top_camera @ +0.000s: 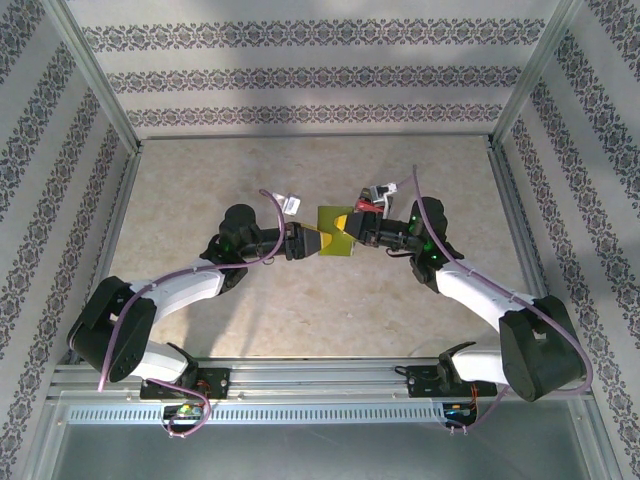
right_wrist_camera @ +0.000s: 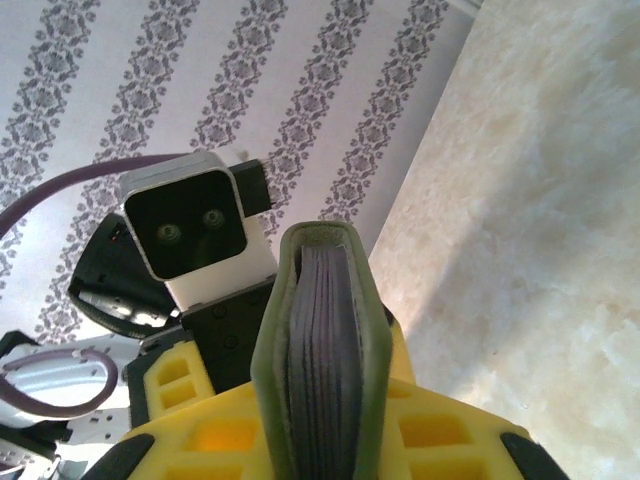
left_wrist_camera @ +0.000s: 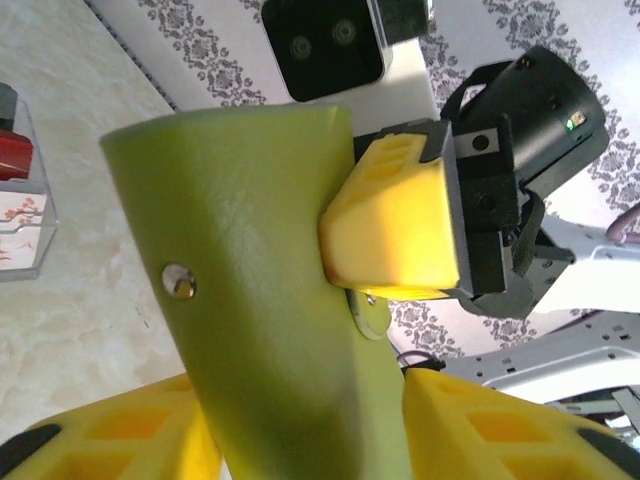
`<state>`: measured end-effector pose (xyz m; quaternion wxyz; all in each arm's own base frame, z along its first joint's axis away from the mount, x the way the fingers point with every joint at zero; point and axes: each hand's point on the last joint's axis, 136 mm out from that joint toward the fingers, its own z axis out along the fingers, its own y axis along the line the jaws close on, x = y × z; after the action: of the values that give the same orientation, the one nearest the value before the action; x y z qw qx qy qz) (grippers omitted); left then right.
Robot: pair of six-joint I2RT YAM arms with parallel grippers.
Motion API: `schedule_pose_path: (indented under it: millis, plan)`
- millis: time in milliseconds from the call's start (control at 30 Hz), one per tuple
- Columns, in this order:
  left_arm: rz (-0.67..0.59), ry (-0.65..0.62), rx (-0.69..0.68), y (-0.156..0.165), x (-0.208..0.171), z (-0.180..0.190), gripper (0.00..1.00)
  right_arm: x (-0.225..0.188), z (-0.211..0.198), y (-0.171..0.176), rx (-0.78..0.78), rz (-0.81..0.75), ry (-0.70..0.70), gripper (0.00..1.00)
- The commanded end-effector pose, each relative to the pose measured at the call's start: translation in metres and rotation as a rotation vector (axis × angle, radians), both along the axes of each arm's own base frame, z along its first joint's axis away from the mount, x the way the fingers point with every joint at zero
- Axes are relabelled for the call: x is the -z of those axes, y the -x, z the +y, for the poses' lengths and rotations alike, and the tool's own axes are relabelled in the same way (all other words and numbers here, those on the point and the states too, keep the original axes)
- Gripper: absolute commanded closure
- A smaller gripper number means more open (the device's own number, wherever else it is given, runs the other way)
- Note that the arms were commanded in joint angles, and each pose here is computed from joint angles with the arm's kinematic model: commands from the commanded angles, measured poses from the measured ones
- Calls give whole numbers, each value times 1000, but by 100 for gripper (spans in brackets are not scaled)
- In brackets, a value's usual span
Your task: Take the credit cards out of the card holder
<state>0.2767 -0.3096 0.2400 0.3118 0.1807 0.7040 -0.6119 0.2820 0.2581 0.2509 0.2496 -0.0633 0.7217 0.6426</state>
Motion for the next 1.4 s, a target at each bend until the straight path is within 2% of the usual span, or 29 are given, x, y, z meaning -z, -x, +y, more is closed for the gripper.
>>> schedule_pose_path:
  millis: [0,100,233,400,467,700,800,900,1067,1200,1367]
  plan:
    - [-58,25,79,10,-14,-14,62,-27,11,4,-56,-109,-33,91]
    - [-56,17,88,12,-11,-18,79,-25,14,2,-55,-104,-29,91]
    - [-64,19,84,13,-14,-18,87,-21,12,-4,-28,-92,-24,89]
    - [-81,-26,27,10,-11,-11,99,-11,1,-12,57,-70,18,63]
    - [-84,-57,-16,6,-6,-7,100,-4,-5,-15,113,-54,69,55]
    - [-108,-155,-108,-2,3,6,100,21,-39,-13,349,-37,348,41]
    - [-118,-185,-130,-4,6,8,100,26,-54,-8,442,-39,474,40]
    - [-118,-201,-135,-6,8,8,100,24,-61,0,495,-53,567,44]
    - [-118,-232,-140,-6,14,7,100,21,-53,13,513,-76,716,50]
    - [-117,-243,-130,-5,17,4,100,17,-32,18,480,-101,766,53]
    - [-121,-240,-100,0,18,-2,100,21,-13,14,436,-85,763,57]
